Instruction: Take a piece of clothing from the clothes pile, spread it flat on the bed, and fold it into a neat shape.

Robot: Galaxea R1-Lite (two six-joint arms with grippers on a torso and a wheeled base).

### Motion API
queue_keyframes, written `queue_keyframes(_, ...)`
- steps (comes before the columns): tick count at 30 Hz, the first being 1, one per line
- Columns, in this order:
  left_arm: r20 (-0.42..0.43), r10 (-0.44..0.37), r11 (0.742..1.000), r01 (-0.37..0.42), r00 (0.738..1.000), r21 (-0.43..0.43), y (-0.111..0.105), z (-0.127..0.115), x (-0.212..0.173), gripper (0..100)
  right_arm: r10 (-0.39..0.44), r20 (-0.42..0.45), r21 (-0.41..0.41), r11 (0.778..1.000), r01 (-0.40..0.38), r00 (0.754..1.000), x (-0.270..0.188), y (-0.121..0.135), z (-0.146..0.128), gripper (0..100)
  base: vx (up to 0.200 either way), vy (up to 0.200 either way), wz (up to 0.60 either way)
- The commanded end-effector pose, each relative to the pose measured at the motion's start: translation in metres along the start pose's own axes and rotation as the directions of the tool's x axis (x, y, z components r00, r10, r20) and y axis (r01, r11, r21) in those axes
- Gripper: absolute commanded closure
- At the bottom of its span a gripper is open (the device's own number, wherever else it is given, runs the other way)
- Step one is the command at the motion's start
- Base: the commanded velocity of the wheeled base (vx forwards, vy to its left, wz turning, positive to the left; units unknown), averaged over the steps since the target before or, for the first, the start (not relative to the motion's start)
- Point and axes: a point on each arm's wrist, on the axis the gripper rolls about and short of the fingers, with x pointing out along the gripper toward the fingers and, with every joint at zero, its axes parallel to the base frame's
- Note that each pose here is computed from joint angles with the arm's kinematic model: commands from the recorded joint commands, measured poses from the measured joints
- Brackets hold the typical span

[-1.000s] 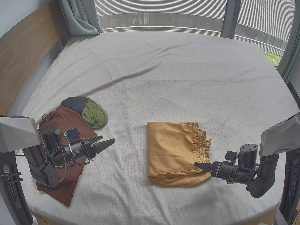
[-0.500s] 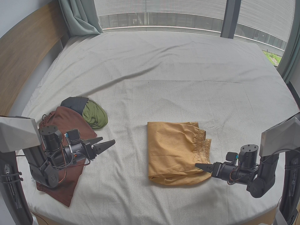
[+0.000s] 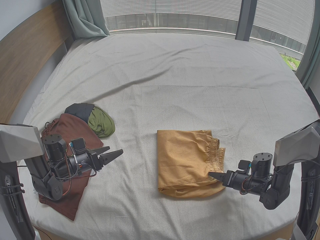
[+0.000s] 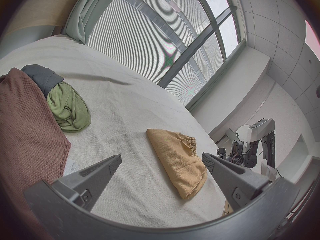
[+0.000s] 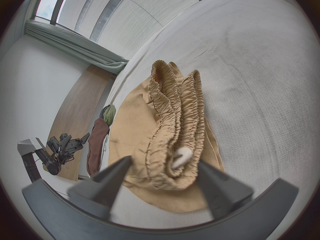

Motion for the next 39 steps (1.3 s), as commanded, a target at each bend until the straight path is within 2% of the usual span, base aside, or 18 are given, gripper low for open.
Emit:
queue_keyframes(1,-0.002,-0.001,1.000,0.001,1.000,0.000,0.000,-0.001,0.001,0,0.001,-0.005,0.000,1.000,-0.001,1.000,0.000,0.001,-0.001,100,0.000,0.000,0.00)
queue_keyframes(10,-0.003,-0.001,1.000,0.001,1.000,-0.001,0.000,-0.001,0.001,0,0.009,-0.019,-0.018,1.000,-0.009,1.000,-0.022,0.013,-0.004,100,0.000,0.000,0.00)
queue_keyframes(11,-0.016,-0.001,1.000,0.001,1.000,0.011,0.002,-0.006,0.003,0,-0.095,0.030,-0.065,0.993,0.097,0.995,-0.031,-0.020,0.008,0,0.000,0.000,0.00)
queue_keyframes(23,-0.022,-0.002,1.000,0.002,1.000,0.009,0.003,-0.008,0.003,0,-0.094,0.032,-0.088,0.991,0.097,0.995,-0.031,-0.020,0.008,0,0.000,0.000,0.00)
queue_keyframes(39,-0.025,-0.006,1.000,0.006,1.000,0.011,0.002,-0.008,0.003,0,-0.080,-0.055,-0.067,0.995,0.077,0.995,-0.002,-0.027,-0.013,0,0.000,0.000,0.00)
